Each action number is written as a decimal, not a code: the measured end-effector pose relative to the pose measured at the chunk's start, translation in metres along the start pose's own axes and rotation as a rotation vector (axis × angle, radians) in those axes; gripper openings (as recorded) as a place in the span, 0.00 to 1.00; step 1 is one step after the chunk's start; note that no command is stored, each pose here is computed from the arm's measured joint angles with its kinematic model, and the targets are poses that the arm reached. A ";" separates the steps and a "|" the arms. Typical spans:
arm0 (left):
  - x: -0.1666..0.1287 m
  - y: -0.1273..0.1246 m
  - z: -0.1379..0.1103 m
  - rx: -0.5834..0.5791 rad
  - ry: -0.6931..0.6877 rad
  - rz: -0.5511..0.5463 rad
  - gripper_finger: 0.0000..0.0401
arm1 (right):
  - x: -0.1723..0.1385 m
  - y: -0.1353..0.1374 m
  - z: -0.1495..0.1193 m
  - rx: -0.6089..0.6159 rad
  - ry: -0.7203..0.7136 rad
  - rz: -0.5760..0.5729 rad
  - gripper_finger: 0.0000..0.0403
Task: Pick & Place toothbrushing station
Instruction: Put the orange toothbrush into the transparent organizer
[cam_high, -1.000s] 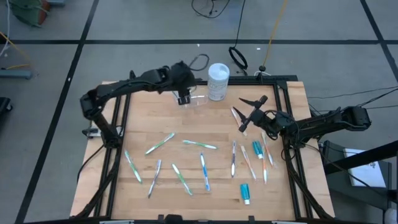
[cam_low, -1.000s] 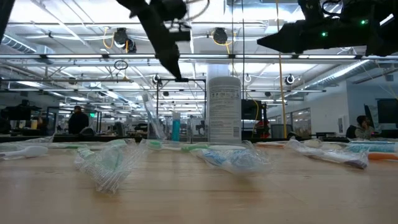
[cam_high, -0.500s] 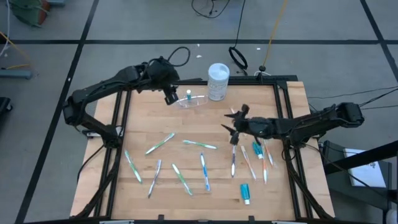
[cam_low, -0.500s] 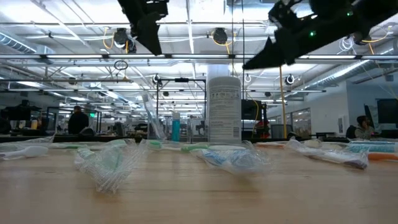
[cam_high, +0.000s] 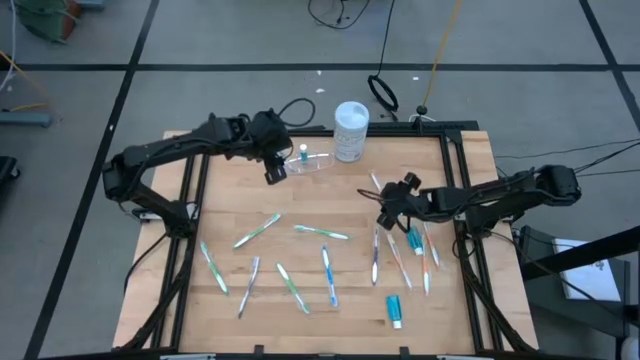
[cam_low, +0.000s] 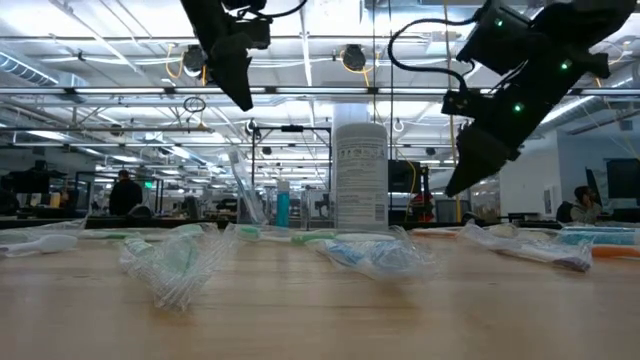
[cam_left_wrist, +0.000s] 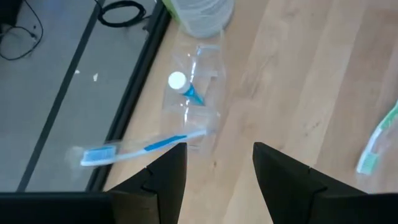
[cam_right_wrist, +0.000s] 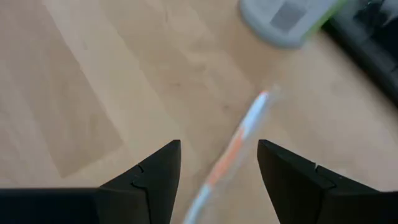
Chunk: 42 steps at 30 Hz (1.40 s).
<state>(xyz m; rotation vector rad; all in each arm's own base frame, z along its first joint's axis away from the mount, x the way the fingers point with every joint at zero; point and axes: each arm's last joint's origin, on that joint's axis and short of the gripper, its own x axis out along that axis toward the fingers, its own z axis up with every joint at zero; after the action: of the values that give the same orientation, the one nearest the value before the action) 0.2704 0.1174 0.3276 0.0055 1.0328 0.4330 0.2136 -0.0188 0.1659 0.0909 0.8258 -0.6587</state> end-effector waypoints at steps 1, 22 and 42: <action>0.001 -0.001 0.000 -0.014 -0.008 -0.001 0.48 | 0.001 0.000 -0.003 0.028 0.010 0.007 0.52; 0.030 -0.005 -0.001 -0.008 -0.148 0.025 0.48 | -0.021 -0.018 -0.024 -0.005 0.296 0.014 0.52; 0.030 -0.006 -0.002 -0.066 -0.143 0.015 0.48 | -0.026 -0.035 -0.079 0.332 0.595 0.014 0.49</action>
<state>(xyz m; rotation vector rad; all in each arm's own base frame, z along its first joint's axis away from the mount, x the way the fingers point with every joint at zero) 0.2843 0.1222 0.3004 -0.0151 0.8779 0.4732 0.1293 -0.0077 0.1362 0.6157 1.2761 -0.7630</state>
